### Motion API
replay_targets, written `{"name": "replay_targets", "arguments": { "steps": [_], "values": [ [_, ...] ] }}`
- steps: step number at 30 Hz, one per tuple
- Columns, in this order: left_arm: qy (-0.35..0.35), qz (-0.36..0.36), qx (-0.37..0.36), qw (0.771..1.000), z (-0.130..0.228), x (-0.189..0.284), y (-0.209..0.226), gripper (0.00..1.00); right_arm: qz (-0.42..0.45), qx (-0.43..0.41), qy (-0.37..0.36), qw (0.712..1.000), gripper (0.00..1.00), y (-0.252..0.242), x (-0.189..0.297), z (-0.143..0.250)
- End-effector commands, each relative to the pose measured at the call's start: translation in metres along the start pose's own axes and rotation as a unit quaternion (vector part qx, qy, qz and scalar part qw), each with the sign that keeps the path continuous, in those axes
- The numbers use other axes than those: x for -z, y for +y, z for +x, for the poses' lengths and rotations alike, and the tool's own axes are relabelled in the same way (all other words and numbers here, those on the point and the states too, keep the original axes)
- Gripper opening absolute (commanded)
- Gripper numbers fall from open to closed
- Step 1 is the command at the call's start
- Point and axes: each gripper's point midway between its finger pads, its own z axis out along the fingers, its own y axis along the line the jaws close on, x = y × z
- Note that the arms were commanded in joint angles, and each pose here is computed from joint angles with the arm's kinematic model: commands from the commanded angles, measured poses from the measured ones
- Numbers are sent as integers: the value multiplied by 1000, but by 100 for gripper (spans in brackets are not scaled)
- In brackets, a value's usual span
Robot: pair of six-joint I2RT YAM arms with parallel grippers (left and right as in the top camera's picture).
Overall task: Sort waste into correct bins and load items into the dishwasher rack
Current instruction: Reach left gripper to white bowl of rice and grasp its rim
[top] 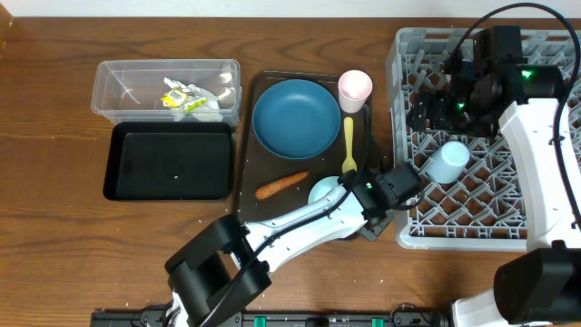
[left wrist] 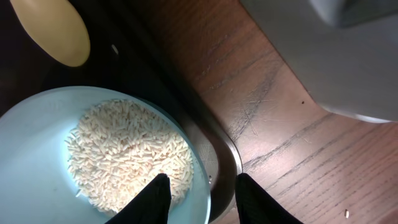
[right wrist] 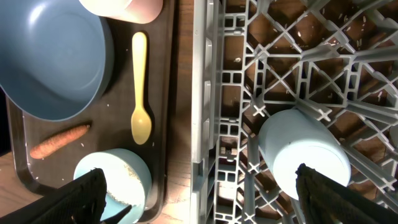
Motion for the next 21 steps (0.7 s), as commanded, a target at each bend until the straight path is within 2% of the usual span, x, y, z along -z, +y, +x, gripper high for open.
{"name": "replay_targets", "arguments": {
  "steps": [1, 7, 21],
  "values": [
    [3, -9, 11, 1000, -2, -6, 2, 37, 4, 10, -18, 1000, 95, 1, 11, -5],
    [0, -21, 25, 999, -3, -7, 6, 33, 4, 10, -18, 1000, 95, 1, 11, -5],
    [2, -22, 27, 999, -3, -11, 6, 32, 11, 10, -16, 1000, 95, -2, 11, -5]
  ]
}}
